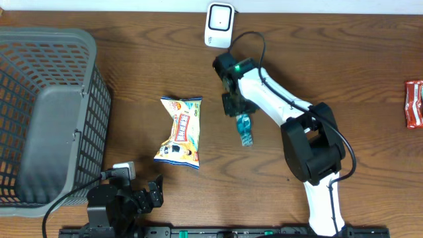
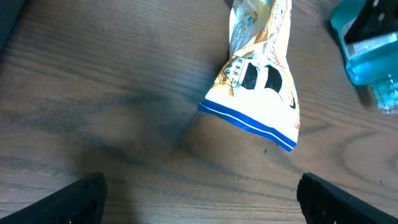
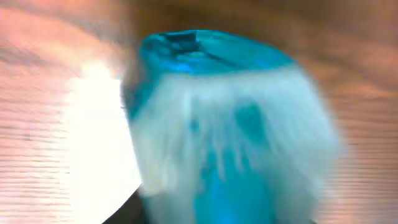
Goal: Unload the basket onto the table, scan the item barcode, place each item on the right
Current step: 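Adjust the dangling Listerine bottle in the right gripper, then regrasp the Listerine bottle by its body with the right gripper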
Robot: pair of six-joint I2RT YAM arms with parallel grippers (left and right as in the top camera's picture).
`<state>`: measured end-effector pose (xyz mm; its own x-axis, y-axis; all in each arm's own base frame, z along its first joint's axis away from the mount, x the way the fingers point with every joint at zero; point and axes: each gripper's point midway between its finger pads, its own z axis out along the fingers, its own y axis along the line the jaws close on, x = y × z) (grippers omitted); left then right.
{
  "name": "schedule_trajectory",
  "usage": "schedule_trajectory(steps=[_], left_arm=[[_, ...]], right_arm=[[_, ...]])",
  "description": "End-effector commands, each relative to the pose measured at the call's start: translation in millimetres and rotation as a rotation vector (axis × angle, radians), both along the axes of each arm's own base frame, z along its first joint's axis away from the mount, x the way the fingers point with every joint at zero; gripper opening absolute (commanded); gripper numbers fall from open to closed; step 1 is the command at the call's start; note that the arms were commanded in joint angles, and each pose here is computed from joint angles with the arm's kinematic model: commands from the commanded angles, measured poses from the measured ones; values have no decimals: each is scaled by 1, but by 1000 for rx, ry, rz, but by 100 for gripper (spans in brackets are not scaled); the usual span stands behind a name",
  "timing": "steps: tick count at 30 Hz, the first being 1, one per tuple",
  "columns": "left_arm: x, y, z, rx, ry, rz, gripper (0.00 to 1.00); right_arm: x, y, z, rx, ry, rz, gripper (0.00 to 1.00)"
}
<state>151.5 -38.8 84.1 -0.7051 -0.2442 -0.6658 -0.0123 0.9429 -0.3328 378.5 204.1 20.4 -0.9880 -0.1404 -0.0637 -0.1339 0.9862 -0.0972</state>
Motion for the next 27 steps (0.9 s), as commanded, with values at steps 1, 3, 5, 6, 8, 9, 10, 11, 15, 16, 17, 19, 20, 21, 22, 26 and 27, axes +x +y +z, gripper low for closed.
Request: schedule_trajectory(steps=[1,3,5,6,8,9,10,11,15,16,17,19,20,21,22,26,27], left_arm=[[-2,-2,0,-2,7,-14,98],[-2,-2,0,-2,7,-14,98],[-2,-2,0,-2,7,-14,97],[-2,-2,0,-2,7,-14,98],[-2,-2,0,-2,7,-14,98],[-2,-2,0,-2,7,-14,98],[-2,-2,0,-2,7,-14,98],[-2,-2,0,-2,7,-14,98],[-2,-2,0,-2,7,-14,98],[-2,-2,0,-2,7,-14,98],[-2,-2,0,-2,7,-13,98],[-2,-2,0,-2,7,-14,98],[-2,-2,0,-2,7,-14,98],[-2,-2,0,-2,7,-14,98],[-2,-2,0,-2,7,-14,98],[-2,-2,0,-2,7,-14,98],[-2,-2,0,-2,7,-14,98]], right_arm=[[11,-4,12,-29,-47,9,31],[11,-2,12,-30,-48,13,32],[12,0,12,-27,-56,16,42],[13,1,13,-24,-61,16,50],[14,1,11,-22,-63,16,54],[13,1,11,-23,-62,16,55],[13,1,11,-23,-61,16,54],[13,0,11,-23,-61,15,54],[8,-4,14,-40,-35,16,68],[6,-6,16,-45,-26,15,71],[5,-7,19,-50,-18,14,73],[4,-10,27,-57,-6,12,77],[3,-11,30,-60,0,9,87],[2,-14,36,-64,8,4,91],[1,-17,43,-67,14,-3,93],[-9,-23,66,14,60,-49,99],[-11,-24,68,42,79,-62,99]])
